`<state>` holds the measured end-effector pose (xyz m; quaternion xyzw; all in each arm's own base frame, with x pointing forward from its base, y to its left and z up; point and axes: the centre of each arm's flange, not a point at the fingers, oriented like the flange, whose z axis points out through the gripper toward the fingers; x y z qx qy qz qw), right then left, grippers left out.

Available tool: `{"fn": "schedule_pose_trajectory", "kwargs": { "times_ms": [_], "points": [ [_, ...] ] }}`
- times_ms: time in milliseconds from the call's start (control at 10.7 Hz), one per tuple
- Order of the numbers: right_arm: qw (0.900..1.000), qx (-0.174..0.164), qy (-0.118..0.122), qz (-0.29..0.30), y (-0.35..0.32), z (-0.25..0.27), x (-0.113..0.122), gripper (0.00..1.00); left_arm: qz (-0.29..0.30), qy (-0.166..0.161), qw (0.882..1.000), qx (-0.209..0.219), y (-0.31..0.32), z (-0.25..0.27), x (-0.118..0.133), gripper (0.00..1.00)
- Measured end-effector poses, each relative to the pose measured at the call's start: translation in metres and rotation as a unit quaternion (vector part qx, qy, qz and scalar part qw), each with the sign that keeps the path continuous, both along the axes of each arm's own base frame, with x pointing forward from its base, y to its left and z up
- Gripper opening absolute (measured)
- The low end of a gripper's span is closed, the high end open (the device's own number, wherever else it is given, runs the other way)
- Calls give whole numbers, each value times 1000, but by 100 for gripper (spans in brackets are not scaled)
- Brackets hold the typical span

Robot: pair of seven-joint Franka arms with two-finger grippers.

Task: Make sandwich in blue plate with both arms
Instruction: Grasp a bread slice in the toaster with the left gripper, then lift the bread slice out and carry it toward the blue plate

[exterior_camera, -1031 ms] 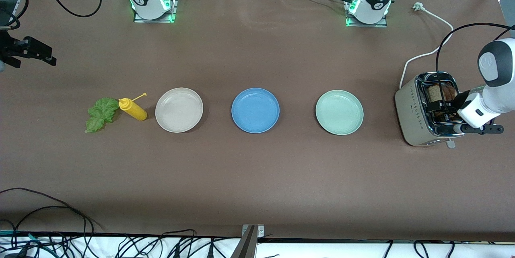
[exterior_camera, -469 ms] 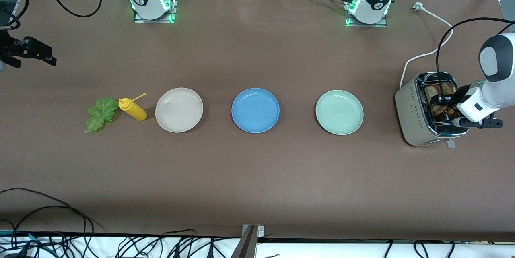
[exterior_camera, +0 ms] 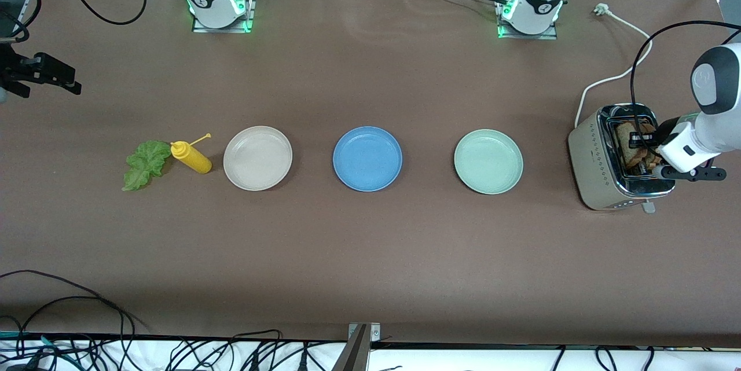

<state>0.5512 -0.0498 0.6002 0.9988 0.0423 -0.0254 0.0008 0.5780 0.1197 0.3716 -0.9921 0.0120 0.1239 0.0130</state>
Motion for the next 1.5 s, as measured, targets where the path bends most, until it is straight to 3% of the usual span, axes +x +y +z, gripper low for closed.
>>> {"fn": "schedule_pose_trajectory", "kwargs": {
  "times_ms": [281,750,1500],
  "points": [
    [1000,0,0,0,0,0,0,100,-1,-27,1000,3,-1,37,2,14],
    [1000,0,0,0,0,0,0,100,-18,-63,998,2,-24,141,1,10],
    [1000,0,0,1,1,0,0,100,-148,-75,986,-19,-198,168,-9,10]
  ]
}}
